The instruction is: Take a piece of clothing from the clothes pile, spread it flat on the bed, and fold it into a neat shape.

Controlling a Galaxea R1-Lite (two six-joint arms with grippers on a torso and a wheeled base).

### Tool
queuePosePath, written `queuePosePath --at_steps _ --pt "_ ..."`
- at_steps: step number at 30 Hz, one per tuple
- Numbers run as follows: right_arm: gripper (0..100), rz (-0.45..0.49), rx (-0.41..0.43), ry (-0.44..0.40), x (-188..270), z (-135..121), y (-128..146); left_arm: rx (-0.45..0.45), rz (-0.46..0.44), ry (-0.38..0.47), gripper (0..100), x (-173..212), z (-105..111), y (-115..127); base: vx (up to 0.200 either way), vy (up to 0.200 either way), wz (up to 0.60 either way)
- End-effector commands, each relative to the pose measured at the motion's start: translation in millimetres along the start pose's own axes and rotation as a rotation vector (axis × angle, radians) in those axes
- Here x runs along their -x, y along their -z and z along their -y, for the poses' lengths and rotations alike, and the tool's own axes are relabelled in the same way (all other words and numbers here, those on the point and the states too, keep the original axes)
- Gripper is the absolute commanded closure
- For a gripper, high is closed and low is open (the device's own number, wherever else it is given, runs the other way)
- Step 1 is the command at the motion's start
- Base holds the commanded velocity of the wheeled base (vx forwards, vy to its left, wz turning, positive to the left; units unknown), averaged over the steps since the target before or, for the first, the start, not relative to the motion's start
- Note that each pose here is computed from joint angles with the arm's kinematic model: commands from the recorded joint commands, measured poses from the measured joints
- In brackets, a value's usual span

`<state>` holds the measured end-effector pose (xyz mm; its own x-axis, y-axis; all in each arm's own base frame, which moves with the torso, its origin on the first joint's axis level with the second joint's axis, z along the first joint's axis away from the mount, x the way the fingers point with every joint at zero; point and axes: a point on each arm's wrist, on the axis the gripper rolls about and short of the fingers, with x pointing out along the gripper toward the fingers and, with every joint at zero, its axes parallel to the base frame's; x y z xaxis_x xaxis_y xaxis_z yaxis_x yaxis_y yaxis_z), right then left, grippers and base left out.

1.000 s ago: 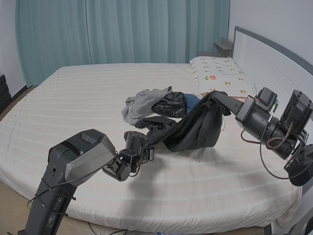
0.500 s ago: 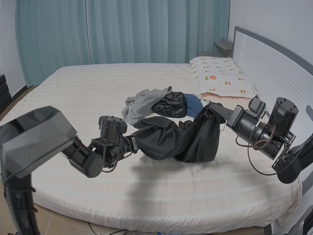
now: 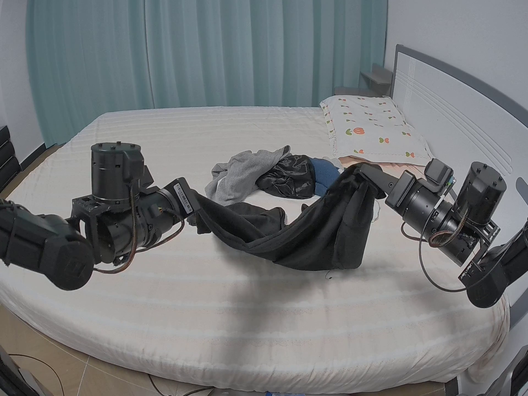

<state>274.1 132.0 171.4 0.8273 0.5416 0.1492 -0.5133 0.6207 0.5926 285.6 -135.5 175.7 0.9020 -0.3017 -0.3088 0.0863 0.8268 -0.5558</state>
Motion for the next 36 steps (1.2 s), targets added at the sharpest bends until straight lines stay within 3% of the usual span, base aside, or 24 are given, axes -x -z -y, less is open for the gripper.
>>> queuePosePath --at_steps 1,9,15,21,27,36 --pt "100 -0.054 -0.004 0.044 3 11 15 0.006 -0.025 0.023 100 26 -3 6 0.0 0.0 0.0" --pt "100 -0.073 -0.008 0.051 3 13 21 0.114 -0.031 0.023 100 19 -7 14 0.0 0.0 0.0" --pt "100 -0.087 -0.01 0.058 3 15 25 0.124 -0.082 -0.001 100 17 -17 32 0.0 0.0 0.0" --pt "100 -0.103 -0.011 0.045 7 9 29 0.208 -0.1 -0.005 100 18 -18 36 -0.2 0.0 0.0" --pt "100 -0.11 -0.012 0.05 6 11 31 0.209 -0.104 -0.01 100 20 -20 38 -0.2 0.0 0.0" --pt "100 -0.123 -0.014 0.056 5 13 34 0.203 -0.101 -0.01 100 19 -21 38 0.0 0.0 0.0"
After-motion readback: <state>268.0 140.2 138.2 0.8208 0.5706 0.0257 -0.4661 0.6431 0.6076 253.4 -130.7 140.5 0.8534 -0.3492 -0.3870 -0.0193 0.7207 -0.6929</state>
